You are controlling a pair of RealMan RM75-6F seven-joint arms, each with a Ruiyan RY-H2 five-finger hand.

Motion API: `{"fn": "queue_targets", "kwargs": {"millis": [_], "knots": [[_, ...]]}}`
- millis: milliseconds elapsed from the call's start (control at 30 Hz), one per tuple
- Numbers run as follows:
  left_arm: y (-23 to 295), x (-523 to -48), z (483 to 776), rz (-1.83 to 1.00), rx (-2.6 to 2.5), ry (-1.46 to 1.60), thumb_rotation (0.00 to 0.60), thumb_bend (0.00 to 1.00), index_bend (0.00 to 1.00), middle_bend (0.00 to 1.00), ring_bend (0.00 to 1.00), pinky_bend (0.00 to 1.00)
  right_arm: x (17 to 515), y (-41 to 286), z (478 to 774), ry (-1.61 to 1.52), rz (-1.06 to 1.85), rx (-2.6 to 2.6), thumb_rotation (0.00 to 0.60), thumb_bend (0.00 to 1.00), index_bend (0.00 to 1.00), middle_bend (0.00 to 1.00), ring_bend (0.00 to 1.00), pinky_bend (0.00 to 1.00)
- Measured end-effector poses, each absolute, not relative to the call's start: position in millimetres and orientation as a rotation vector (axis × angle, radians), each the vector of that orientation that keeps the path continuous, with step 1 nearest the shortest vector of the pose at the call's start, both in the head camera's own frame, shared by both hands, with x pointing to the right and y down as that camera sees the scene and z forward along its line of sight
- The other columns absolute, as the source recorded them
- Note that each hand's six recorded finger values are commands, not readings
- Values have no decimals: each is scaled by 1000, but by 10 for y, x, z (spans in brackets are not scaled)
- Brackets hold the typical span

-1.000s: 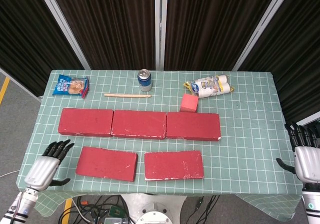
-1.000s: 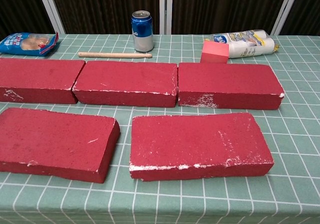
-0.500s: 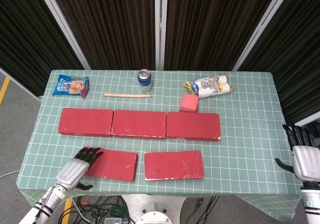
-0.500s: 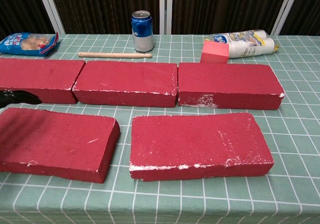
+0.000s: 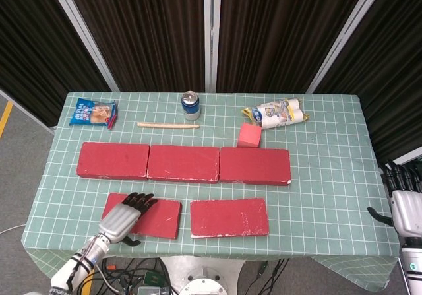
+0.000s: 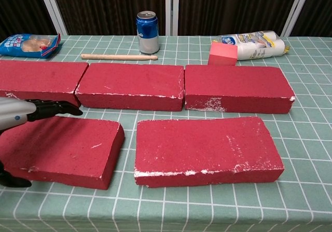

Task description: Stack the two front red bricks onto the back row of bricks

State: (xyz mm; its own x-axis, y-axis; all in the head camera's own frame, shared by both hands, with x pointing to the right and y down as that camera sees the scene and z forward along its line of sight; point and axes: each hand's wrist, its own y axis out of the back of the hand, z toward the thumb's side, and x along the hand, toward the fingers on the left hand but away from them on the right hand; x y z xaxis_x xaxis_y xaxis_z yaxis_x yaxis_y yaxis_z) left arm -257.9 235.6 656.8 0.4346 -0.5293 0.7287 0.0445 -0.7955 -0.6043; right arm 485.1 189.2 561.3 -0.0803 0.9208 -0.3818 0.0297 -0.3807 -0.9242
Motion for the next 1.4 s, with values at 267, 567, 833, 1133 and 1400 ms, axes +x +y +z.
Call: {"fn": "queue_targets", "kwargs": {"millis": [267, 567, 833, 1133, 1400], "knots": [[2315, -2489, 6664, -1416, -2156, 403, 600, 0, 26, 0, 0, 0, 4870, 1888, 5615, -1080, 1554, -1459, 600, 63, 0, 0, 0, 0], [2246, -2403, 6740, -1432, -2165, 372, 600, 0, 26, 0, 0, 0, 4888, 1910, 5603, -1081, 1562, -1455, 600, 69, 0, 0, 0, 0], [2204, -2387, 6812, -1452, -2173, 374, 600, 0, 26, 58, 0, 0, 4882, 1916, 5634, -1078, 1572, -1459, 600, 71, 0, 0, 0, 0], [2203, -2373, 6844, -1470, -2200, 384, 600, 27, 31, 175, 0, 0, 4908, 1917, 5638, -1085, 1579, -1451, 600, 76, 0, 0, 0, 0], [2192, -2332, 6746, -1443, -2188, 407, 600, 90, 42, 186, 0, 0, 4932, 1922, 5638, -1096, 1582, -1444, 600, 82, 0, 0, 0, 0]]}}
